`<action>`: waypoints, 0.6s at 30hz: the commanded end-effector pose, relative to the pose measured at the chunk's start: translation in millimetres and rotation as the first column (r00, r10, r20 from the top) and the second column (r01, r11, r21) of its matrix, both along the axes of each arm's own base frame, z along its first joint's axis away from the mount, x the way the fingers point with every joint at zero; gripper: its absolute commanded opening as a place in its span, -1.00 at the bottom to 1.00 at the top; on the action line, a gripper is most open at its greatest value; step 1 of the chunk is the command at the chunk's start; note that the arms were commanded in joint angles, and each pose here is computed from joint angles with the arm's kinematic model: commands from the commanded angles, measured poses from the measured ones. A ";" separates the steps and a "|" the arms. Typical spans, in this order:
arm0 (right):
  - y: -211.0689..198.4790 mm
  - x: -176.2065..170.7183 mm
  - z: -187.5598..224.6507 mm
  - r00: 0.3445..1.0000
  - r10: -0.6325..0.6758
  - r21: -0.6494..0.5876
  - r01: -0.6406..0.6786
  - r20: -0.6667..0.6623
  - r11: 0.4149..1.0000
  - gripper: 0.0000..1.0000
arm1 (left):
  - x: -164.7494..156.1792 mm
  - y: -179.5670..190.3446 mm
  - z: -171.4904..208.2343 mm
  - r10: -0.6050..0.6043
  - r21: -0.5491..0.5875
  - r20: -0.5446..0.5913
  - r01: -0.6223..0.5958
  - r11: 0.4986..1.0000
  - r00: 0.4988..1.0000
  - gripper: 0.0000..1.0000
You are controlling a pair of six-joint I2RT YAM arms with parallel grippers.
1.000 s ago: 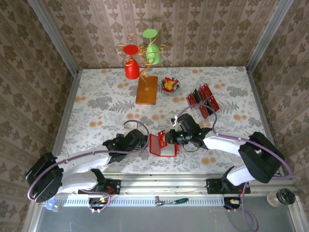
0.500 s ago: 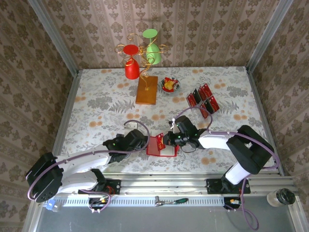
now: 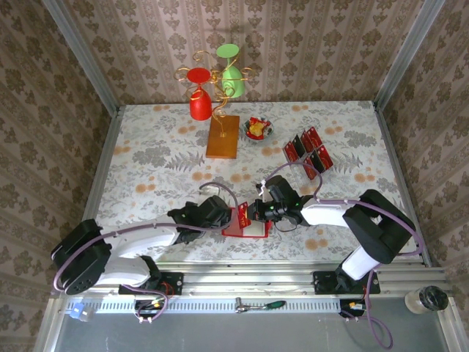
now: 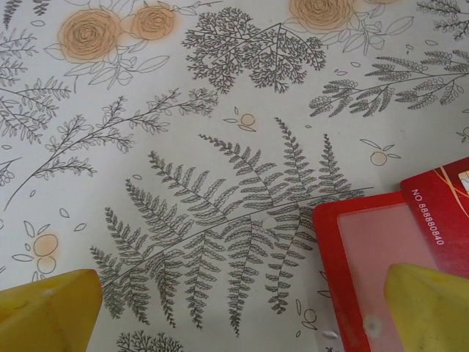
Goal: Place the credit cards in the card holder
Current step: Insert the credit card into the card slot.
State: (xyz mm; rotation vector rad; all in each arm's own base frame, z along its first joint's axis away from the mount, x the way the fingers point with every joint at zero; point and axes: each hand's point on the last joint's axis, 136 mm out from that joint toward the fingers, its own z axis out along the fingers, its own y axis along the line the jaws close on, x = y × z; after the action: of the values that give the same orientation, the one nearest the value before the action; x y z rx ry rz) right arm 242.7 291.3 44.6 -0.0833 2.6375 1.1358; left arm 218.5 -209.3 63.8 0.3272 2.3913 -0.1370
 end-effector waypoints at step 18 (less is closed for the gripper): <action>-5.6 4.2 31.9 0.998 -0.033 0.039 0.032 0.046 0.999 -1.00 | -17.5 9.3 -32.5 0.008 0.067 -0.047 -0.005 0.998 0.999 1.00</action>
State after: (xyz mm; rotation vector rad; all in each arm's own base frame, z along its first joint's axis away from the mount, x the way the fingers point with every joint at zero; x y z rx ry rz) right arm 246.0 290.7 68.6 -0.0789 2.5772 1.1710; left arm 204.8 -207.3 37.6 0.3686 2.4352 -0.0965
